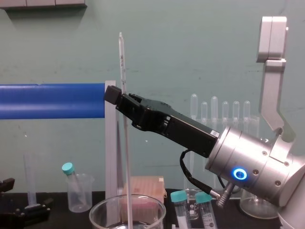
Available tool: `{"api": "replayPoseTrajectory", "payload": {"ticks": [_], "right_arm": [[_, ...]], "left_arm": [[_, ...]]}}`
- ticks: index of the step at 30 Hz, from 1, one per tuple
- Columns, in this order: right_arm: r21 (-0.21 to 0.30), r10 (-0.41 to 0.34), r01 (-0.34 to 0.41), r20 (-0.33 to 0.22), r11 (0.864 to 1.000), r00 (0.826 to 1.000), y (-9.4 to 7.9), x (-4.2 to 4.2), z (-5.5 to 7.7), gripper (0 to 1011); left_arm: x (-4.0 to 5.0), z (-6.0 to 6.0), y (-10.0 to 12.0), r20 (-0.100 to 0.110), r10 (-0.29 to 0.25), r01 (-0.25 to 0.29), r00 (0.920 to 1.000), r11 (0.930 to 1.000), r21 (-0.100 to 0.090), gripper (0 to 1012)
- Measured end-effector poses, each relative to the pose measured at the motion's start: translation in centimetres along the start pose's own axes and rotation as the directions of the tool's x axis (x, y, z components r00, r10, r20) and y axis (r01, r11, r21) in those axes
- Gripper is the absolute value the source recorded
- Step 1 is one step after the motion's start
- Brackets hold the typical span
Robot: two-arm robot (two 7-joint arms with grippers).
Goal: Hold the thermometer with one hand and immerse one end into the beaker, then reinsert it into the test tube rack.
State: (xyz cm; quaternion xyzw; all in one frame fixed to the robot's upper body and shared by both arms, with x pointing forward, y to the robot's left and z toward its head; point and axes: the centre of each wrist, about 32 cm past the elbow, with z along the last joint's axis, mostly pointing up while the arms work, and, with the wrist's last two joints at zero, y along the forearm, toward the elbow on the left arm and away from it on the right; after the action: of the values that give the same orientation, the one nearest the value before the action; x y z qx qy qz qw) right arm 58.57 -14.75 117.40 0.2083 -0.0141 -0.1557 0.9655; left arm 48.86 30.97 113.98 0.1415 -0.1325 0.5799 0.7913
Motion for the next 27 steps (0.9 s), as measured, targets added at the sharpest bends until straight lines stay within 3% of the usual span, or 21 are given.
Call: {"api": "replayPoseTrajectory", "payload": {"ticks": [27], "right_arm": [[0.000, 0.000, 0.000, 0.000, 1.000, 1.000, 0.01, 0.01, 0.01, 52]], "left_arm": [[0.00, 0.00, 0.00, 0.000, 0.000, 0.000, 1.0000, 1.0000, 0.000, 1008]]}}
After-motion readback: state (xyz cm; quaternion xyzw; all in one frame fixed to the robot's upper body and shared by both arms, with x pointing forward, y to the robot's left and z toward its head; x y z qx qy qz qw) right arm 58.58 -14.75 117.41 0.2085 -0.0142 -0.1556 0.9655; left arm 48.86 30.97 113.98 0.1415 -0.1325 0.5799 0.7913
